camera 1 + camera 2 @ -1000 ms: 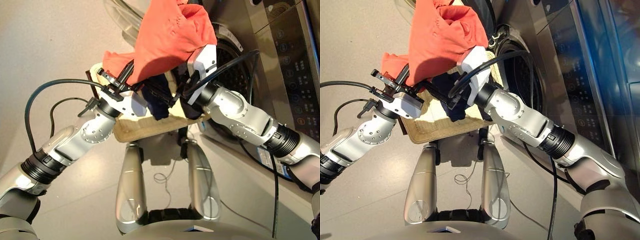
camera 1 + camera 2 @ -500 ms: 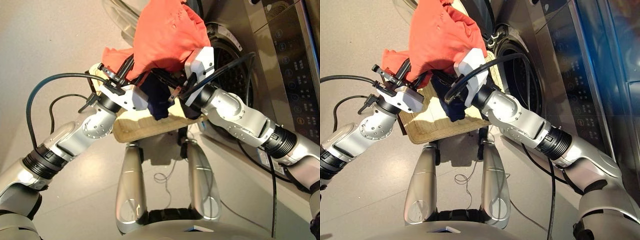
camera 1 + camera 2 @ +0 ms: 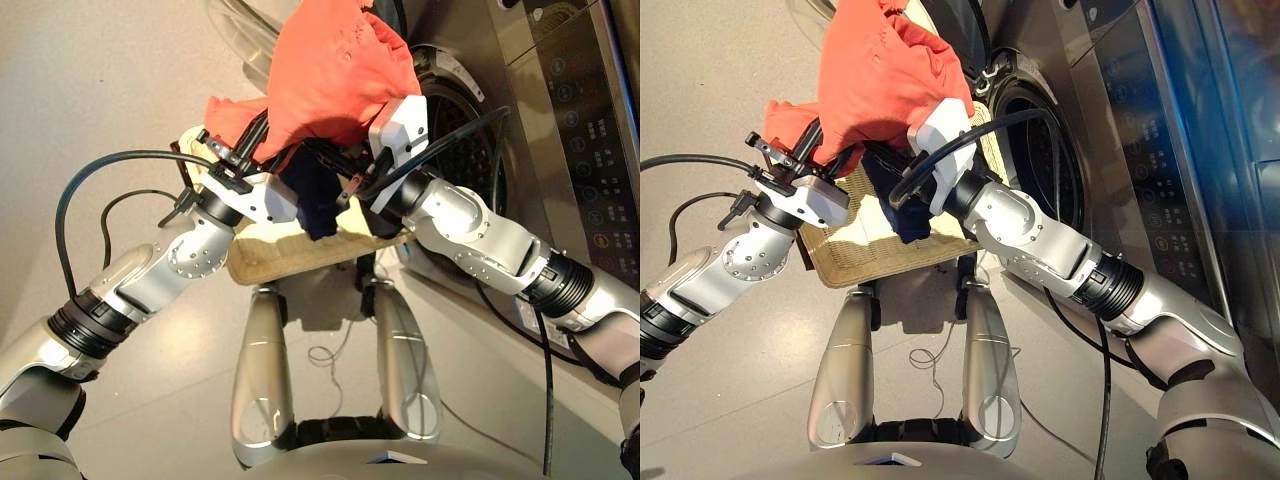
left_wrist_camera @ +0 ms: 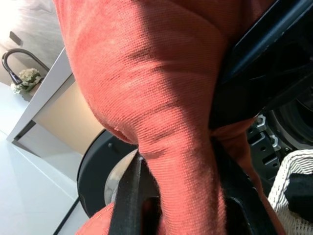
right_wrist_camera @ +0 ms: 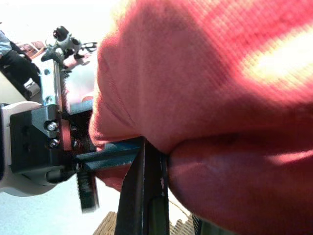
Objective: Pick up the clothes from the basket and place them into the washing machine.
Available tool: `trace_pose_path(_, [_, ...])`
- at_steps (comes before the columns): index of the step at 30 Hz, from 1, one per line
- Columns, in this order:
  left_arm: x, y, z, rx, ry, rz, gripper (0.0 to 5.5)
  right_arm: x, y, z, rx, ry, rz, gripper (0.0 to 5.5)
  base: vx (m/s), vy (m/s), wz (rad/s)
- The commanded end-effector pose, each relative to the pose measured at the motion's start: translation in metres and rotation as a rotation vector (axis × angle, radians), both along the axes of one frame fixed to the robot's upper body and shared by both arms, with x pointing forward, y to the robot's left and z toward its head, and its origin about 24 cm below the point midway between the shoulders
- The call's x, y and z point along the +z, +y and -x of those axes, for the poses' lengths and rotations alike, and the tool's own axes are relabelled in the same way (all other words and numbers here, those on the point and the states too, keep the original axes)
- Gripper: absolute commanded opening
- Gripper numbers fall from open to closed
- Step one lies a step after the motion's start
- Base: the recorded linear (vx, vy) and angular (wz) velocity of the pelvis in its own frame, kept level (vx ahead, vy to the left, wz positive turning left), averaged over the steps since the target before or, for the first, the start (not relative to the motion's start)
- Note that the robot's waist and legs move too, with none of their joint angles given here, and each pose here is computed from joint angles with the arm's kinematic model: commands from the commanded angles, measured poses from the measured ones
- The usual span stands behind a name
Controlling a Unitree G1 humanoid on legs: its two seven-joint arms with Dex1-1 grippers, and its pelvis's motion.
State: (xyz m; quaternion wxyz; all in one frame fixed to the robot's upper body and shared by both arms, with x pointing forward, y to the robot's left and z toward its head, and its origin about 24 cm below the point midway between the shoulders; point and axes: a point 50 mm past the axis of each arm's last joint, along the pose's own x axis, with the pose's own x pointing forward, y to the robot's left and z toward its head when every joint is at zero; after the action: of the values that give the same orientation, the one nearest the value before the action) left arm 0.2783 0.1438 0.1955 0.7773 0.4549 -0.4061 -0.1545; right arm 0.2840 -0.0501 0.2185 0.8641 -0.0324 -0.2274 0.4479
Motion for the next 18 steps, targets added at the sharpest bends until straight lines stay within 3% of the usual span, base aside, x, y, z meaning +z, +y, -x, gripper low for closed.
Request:
trace_pose_path(1, [-0.015, -0.026, 0.028, -0.179, 0.021, 0.039, 5.5, 0.062, -0.002, 0.021, 0.022, -0.254, -0.338, 0.0, 0.0, 0.0, 0.0])
trace_pose_path(9, [-0.017, -0.038, 0.025, -0.207, 0.016, 0.181, 5.5, 0.021, -0.018, -0.014, -0.374, -0.185, -0.447, 0.0, 0.0, 0.0, 0.0])
trace_pose_path(18, [-0.017, -0.051, 0.026, -0.267, 0.015, 0.246, 5.5, -0.039, -0.046, -0.056, -0.768, -0.052, -0.326, 0.0, 0.0, 0.0, 0.0])
